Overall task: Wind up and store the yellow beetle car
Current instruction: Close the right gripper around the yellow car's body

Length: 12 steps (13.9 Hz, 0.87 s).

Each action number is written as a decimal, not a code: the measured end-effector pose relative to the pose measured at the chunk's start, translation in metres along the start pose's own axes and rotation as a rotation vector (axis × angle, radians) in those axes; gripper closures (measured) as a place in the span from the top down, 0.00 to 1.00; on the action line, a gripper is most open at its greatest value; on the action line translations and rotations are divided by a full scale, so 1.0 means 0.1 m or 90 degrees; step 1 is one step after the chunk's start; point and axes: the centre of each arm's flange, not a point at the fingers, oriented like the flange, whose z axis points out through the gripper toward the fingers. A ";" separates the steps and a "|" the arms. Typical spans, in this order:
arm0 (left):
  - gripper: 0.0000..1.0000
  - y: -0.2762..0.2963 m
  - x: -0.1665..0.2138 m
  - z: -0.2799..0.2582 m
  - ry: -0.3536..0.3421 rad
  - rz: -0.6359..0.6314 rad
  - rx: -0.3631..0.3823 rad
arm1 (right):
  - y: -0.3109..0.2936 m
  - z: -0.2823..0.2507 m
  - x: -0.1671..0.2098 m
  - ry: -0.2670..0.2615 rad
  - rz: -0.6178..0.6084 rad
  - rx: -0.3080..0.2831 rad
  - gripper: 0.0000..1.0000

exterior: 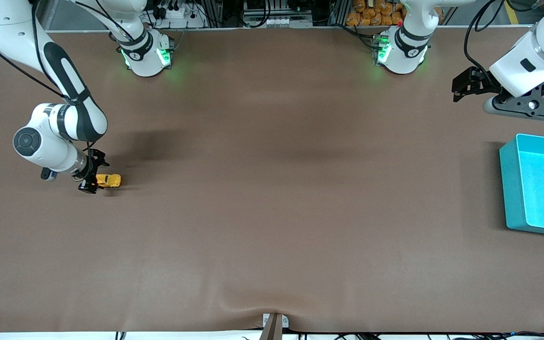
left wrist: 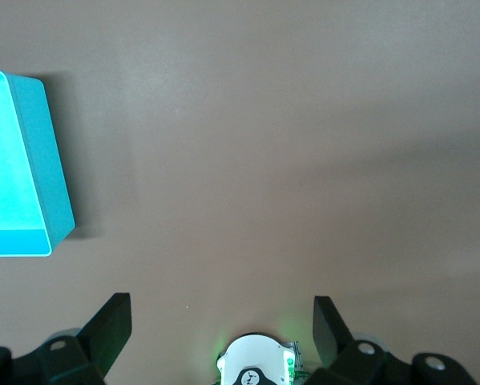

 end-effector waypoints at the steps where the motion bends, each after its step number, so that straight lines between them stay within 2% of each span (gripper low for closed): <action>1: 1.00 0.00 0.00 0.00 0.000 0.000 0.000 | 0.00 0.00 0.01 0.001 0.000 0.000 0.90; 4: 1.00 0.00 0.00 0.02 -0.003 0.000 0.000 | -0.03 -0.03 0.06 0.003 0.001 0.005 0.87; 5: 1.00 0.00 0.00 0.03 -0.004 0.000 0.000 | -0.03 -0.03 0.09 0.003 0.002 0.005 0.81; 12: 1.00 0.00 0.01 0.05 -0.007 0.000 0.000 | -0.04 -0.02 0.08 0.003 -0.001 0.008 0.79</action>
